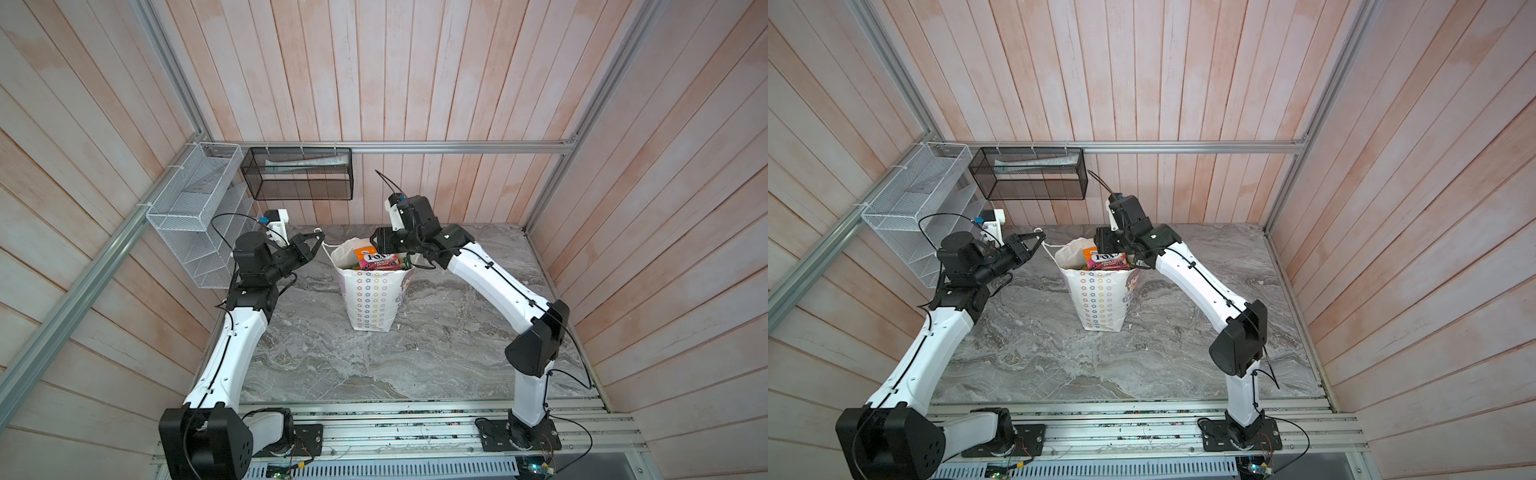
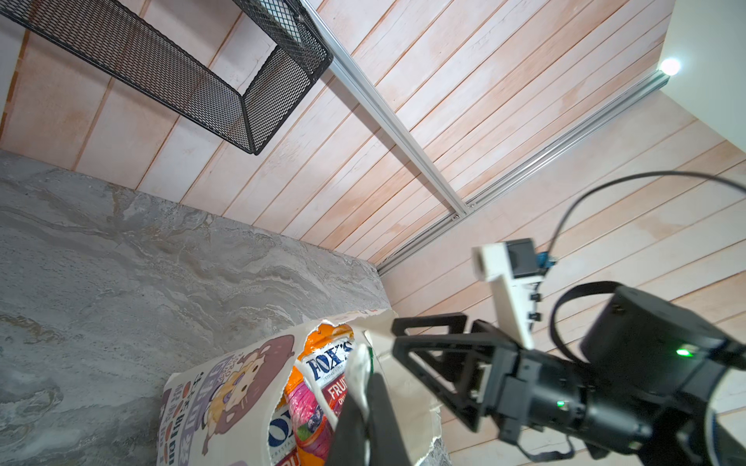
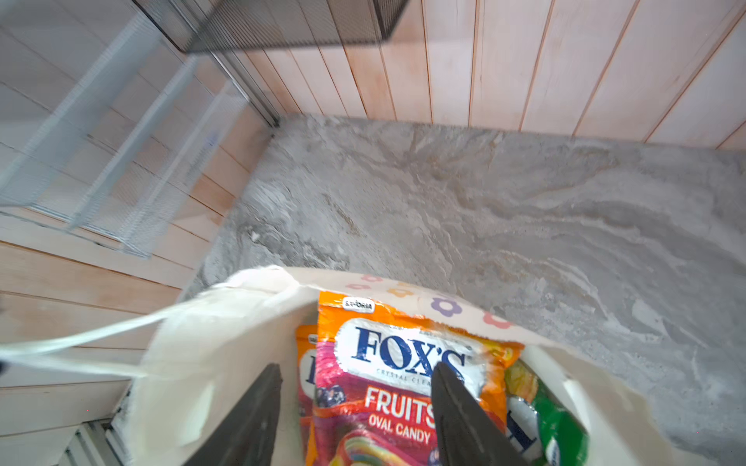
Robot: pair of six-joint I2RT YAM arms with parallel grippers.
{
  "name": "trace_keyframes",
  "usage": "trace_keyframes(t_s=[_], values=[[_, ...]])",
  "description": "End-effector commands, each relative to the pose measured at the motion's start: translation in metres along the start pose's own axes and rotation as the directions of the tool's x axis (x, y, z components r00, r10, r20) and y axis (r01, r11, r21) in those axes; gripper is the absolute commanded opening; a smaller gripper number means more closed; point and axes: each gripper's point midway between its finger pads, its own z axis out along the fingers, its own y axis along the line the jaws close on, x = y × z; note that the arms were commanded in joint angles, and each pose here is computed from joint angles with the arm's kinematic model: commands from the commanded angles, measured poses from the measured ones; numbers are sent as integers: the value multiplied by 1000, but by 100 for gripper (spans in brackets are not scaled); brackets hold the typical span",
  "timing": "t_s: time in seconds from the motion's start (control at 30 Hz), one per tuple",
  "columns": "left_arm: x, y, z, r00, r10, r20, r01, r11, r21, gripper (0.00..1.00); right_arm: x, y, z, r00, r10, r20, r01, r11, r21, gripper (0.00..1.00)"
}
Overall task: Place the snacks into the paper bag
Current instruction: Press the snack against the paper bag, then shake the paper bag at the center of the table.
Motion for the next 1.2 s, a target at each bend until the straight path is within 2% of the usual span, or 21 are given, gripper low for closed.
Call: trace_keyframes(t_s=[0.0, 0.17, 0.27, 0.37, 0.5, 0.63, 0.73, 0.93, 1.0, 1.1, 1.13, 1.17], values=[[-20, -21, -10, 994, 72, 83, -77, 996, 50, 0, -44, 8, -57, 990, -34, 137, 39, 999, -34, 69], [-20, -22, -10, 995, 67, 80, -72, 996, 56, 0, -50, -16, -99, 981, -29, 193, 22, 999, 40, 72], [-20, -22, -9, 994, 68, 81, -72, 996, 56, 0, -52, -37, -127, 969, -10, 247, -16, 995, 103, 81], [-20, -22, -9, 995, 64, 80, -69, 996, 56, 0, -42, -56, -145, 962, 31, 272, -66, 991, 117, 86], [-20, -23, -10, 994, 66, 82, -71, 996, 58, 0, -19, -76, -147, 958, 121, 260, -149, 985, 91, 86], [-20, -22, -10, 995, 62, 80, -67, 996, 58, 0, 3, -76, -135, 958, 184, 218, -196, 980, 33, 81], [-20, -24, -10, 994, 66, 84, -71, 996, 59, 0, 12, -79, -124, 954, 217, 207, -224, 975, 11, 74], [-20, -26, -11, 995, 64, 82, -70, 995, 66, 0, 18, -68, -100, 946, 283, 157, -271, 958, -94, 46], [-21, -27, -12, 994, 68, 84, -74, 995, 68, 0, 19, -63, -96, 945, 290, 148, -272, 953, -134, 34], [-21, -27, -12, 994, 67, 85, -73, 995, 67, 0, 15, -58, -92, 946, 290, 146, -263, 948, -180, 7], [-21, -27, -12, 994, 66, 85, -72, 995, 69, 0, 13, -56, -91, 947, 287, 147, -257, 947, -193, 0], [-20, -27, -12, 994, 62, 85, -68, 995, 71, 0, 10, -54, -92, 947, 283, 152, -249, 946, -209, 0]])
